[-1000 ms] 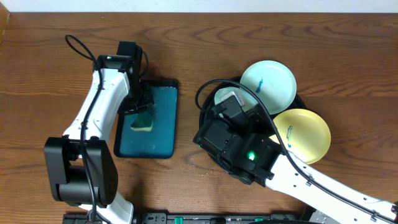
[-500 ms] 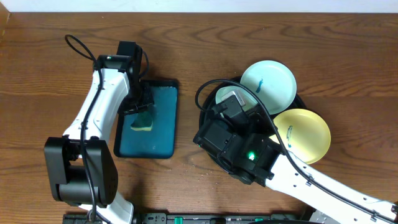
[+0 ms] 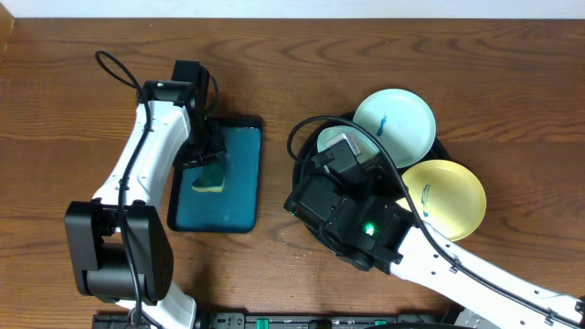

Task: Clean dirty plates on tray and stack at the side
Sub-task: 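Lift the cleaned blue plate with the right gripper, place it right of tray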

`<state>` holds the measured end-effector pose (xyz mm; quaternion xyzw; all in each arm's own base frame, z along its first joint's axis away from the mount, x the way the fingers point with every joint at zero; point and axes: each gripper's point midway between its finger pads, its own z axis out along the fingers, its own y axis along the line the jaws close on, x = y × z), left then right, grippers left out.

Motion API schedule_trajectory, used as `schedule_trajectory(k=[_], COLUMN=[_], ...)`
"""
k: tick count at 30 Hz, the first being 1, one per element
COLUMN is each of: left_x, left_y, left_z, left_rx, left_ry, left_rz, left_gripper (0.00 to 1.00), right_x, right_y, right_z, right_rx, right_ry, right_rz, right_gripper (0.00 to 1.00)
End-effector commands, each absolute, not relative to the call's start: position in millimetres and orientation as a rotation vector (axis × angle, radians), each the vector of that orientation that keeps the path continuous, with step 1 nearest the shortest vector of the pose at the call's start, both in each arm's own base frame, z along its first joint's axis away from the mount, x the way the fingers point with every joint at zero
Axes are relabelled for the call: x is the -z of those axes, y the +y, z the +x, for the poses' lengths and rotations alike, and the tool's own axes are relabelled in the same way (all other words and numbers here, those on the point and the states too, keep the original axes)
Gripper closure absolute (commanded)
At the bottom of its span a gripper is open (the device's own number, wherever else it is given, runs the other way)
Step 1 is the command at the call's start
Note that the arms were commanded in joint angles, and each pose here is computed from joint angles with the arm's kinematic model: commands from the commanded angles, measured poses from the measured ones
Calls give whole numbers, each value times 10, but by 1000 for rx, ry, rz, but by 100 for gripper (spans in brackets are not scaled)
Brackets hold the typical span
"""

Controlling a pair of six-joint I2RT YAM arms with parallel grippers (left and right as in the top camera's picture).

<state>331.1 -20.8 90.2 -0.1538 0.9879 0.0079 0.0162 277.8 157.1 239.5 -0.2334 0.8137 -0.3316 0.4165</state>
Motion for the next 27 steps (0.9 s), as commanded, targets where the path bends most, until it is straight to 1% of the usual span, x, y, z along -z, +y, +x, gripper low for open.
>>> schedule_trajectory(k=[1, 6, 9, 14, 18, 22, 25, 27], left_x=[-889, -889, -889, -888, -889, -888, -890, -890], left_y=[-222, -222, -222, -222, -222, -222, -223, -223], left_z=[3298, 3297, 3297, 3297, 3298, 3298, 3302, 3308], left_rx=[-13, -13, -13, -13, -13, -13, -12, -11], left_ry=[3083, 3084, 3084, 3084, 3083, 3083, 3081, 3079], left_rz=[-467, -466, -466, -467, -467, -467, -467, -466], left_gripper=[91, 91, 91, 91, 91, 91, 90, 90], right_x=[-2369, -1980, -1868, -1835, -1887, -1701, -1396, -1169], right_y=[1463, 1046, 768, 85, -605, -1394, -1927, -2188], right_z=[2850, 3024, 3133, 3382, 3434, 3287, 3088, 2980], right_rx=[700, 467, 272, -109, -342, -319, -237, -198], right_ry=[2132, 2458, 2605, 2644, 2536, 2456, 2417, 2396], right_rz=[-384, -151, -68, 180, 484, 873, 1179, 1333], right_gripper=[99, 99, 99, 99, 99, 99, 99, 99])
